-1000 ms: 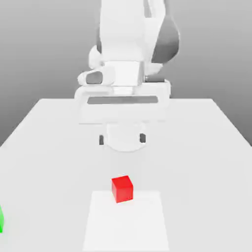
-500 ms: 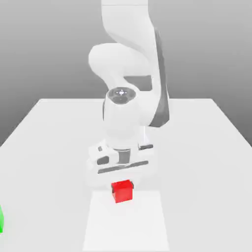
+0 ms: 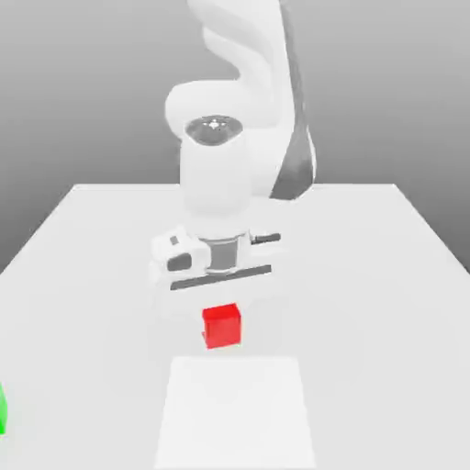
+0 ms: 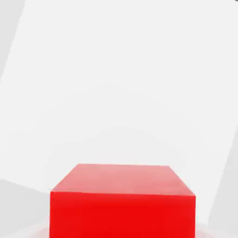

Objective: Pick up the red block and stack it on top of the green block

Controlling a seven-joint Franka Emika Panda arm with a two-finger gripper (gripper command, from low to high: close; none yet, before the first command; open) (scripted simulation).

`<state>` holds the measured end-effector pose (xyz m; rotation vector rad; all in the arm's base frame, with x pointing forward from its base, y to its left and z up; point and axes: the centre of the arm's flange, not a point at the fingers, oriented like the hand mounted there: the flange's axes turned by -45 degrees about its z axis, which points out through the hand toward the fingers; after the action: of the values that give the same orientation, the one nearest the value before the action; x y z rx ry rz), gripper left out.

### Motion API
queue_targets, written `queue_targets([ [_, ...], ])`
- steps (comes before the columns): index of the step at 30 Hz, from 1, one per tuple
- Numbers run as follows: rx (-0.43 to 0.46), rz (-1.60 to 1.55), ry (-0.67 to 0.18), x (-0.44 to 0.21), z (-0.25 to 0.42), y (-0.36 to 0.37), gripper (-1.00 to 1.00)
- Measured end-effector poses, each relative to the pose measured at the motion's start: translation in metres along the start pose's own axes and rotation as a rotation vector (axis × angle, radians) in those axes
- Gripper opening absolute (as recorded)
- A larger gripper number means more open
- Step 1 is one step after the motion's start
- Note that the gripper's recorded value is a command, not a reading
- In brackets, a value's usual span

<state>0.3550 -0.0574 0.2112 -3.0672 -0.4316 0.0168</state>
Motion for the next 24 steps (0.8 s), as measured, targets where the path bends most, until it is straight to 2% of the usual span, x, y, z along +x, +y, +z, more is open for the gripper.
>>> queue_targets([
  [9, 0.038, 0.023, 0.003, 0.016, -0.009, 0.136, -1.0],
  [18, -0.031, -0.001, 0.006, -0.011, -0.042, 0.28, -1.0],
  [22, -0.043, -0.008, 0.004, -0.014, 0.002, 0.296, -1.0],
  [23, -0.043, -0.007, 0.004, -0.015, 0.012, 0.296, 1.0],
  [24, -0.043, -0.007, 0.004, -0.015, 0.012, 0.296, 1.0],
])
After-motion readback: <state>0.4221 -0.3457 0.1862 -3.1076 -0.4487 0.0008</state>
